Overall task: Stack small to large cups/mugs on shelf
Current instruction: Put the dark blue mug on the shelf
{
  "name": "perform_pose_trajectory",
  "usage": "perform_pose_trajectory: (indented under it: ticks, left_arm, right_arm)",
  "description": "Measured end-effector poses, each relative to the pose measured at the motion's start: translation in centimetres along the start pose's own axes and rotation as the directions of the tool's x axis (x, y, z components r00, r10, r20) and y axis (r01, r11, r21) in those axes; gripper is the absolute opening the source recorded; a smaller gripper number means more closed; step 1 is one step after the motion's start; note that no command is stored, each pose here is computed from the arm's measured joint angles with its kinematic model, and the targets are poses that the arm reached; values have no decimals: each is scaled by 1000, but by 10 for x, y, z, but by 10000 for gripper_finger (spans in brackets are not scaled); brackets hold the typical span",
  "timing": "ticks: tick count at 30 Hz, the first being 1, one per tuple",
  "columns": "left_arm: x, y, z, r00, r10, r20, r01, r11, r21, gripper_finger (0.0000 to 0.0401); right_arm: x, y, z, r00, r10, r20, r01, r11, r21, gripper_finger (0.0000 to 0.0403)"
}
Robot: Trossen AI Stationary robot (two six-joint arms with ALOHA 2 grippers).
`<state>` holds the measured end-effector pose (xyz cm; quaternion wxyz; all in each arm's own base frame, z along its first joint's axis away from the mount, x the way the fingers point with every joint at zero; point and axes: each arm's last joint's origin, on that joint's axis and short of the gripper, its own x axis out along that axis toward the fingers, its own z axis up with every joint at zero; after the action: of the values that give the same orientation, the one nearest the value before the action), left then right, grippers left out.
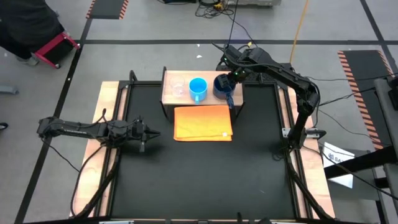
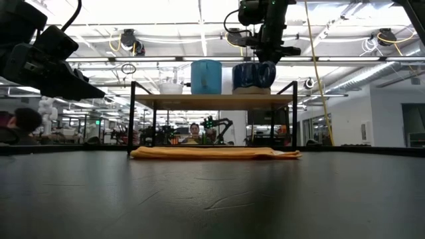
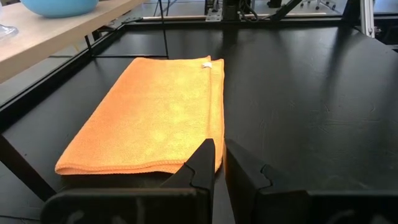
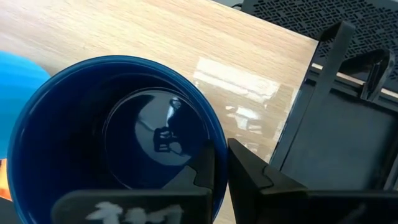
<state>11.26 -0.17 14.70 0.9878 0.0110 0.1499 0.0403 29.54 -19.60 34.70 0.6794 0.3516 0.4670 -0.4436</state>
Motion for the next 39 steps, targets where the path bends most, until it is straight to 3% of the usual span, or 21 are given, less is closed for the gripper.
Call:
perform_pose_trajectory:
  ticks: [28, 39]
  left_arm:
    - [0, 0, 0, 1000, 0, -3, 0, 1000, -5, 37]
    - [0, 0, 0, 1000, -1, -5, 1, 1000, -7, 37]
  right_arm:
    - [0, 2, -2, 1000, -9, 4, 9, 997, 77, 10]
    - [2, 8, -4, 1000, -7, 3, 6, 998, 57, 54]
